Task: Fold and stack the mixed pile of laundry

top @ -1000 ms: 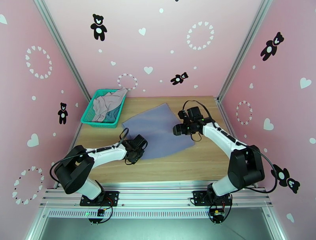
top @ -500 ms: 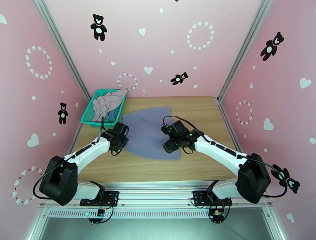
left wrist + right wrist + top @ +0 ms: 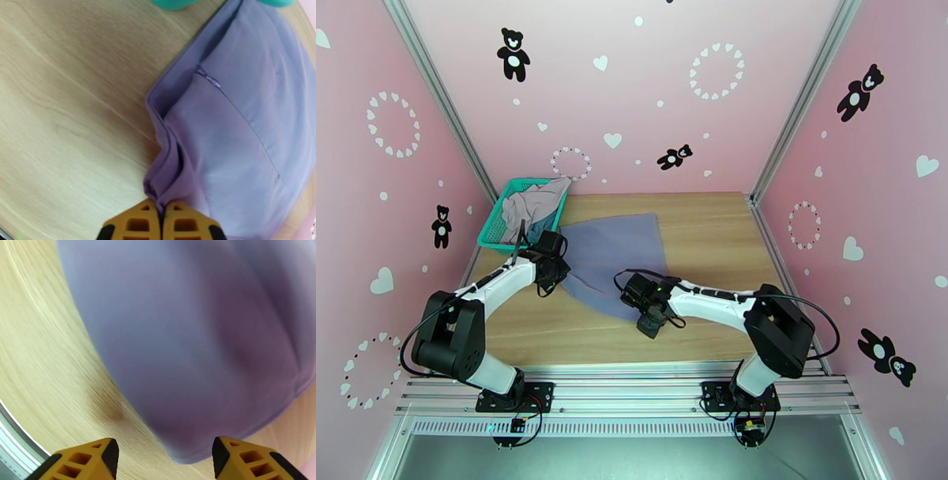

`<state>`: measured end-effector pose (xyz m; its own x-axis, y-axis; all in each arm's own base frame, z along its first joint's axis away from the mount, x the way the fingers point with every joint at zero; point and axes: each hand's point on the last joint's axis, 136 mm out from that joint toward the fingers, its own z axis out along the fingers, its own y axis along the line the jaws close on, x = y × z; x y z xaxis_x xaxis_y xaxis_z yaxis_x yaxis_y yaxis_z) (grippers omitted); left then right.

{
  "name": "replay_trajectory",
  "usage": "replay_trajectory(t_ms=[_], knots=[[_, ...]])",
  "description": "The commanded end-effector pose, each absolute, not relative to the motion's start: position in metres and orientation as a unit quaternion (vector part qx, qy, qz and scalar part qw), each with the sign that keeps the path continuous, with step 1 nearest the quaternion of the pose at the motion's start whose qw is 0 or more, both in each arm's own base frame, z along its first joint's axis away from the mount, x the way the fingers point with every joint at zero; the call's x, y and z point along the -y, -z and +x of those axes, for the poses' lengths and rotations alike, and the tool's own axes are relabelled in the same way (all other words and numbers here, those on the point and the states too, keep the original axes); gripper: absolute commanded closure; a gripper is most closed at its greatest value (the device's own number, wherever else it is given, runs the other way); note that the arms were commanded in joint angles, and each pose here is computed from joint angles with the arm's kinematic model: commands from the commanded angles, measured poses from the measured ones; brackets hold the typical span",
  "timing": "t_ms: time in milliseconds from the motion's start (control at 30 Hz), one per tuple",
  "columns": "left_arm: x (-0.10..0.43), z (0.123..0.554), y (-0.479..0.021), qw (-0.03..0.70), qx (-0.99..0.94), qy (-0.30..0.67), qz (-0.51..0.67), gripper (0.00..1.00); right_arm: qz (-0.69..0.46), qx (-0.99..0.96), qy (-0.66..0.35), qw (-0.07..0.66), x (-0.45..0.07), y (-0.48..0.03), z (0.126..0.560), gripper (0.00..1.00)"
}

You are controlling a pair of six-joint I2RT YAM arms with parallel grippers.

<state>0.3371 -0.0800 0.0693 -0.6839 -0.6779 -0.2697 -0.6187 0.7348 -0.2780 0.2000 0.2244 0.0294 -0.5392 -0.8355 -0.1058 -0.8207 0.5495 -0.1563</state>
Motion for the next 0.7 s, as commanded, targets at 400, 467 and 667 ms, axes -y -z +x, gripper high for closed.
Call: replay_trajectory(t_ms=[400, 467, 667], knots=[[0.083, 0.349, -0.080, 0.185, -0.918, 0.094, -0.338, 1.00, -0.477, -0.874, 0.083, 0.037, -0.216, -0.010, 0.197, 0.51], [0.083, 0.349, -0.082, 0.185, -0.918, 0.094, -0.338, 1.00, -0.483, -0.871, 0.086, 0.025, -0.217, 0.000, 0.198, 0.56], [0.081, 0.344, -0.085, 0.187, -0.918, 0.092, -0.338, 1.00, -0.497, -0.862, 0.099, -0.016, -0.218, 0.015, 0.198, 0.82]])
